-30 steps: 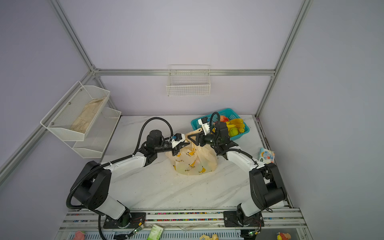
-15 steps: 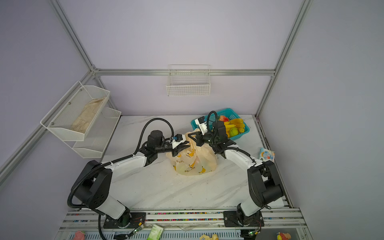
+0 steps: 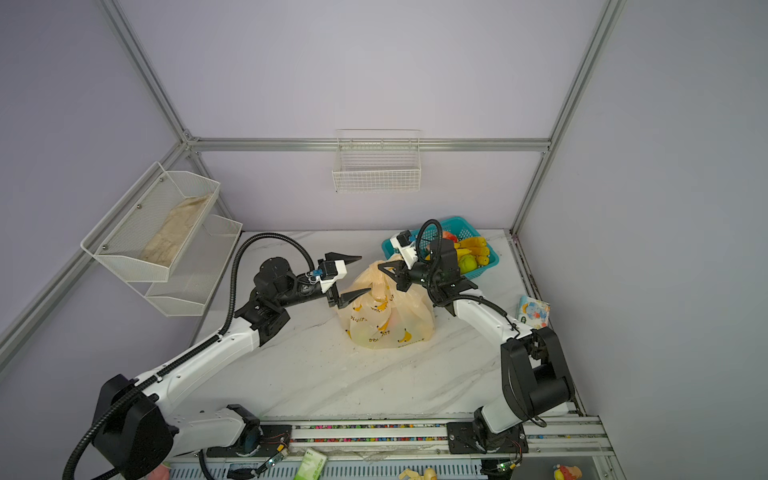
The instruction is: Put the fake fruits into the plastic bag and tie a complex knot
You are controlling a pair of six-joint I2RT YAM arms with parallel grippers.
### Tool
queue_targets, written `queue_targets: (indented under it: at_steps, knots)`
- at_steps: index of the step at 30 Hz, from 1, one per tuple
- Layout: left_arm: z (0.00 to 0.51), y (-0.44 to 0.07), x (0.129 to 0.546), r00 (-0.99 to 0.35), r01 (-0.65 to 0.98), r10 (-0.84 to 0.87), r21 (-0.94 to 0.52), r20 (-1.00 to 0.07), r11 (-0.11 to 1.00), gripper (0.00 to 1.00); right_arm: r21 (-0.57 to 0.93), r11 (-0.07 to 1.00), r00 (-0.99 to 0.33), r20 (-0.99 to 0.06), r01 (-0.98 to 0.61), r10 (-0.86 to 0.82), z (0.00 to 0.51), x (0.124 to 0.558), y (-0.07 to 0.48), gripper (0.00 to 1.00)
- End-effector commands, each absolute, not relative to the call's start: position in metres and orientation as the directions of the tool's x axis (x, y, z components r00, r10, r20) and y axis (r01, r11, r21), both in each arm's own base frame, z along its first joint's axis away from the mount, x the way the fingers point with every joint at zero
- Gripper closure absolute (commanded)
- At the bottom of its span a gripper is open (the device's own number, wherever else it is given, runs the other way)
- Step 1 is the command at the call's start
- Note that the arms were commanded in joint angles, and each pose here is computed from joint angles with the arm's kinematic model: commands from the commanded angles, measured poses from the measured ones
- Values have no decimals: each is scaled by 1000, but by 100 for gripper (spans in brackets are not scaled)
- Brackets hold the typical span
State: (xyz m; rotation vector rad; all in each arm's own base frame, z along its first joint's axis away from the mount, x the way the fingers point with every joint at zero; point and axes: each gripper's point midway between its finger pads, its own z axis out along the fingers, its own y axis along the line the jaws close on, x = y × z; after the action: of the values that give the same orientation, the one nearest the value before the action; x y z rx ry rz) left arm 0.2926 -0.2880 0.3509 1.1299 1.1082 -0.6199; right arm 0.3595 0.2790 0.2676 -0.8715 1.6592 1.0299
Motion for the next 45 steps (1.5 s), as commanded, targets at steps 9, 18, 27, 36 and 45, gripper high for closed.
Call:
queue_targets:
  at_steps: [9,18,27,36,45]
  knots:
    - [343,-291,340,140,894,185,205,-973,398,18,115,284,-129,-991,-952,-30,314,330,278,100]
    - [330,-311,355,55,939,179,112,-982,325,32,132,270,-142,-990,-954,-20,312,330,281,100]
    - [313,-315,361,54,948,237,125,-970,294,62,132,286,-140,-990,-949,-10,316,332,280,100]
    - [307,-305,372,240,877,296,337,-924,342,100,157,293,-169,-986,-943,-15,309,334,279,100]
    - [296,-295,374,391,785,376,518,-840,341,100,47,424,-92,-992,-905,-87,294,350,267,86]
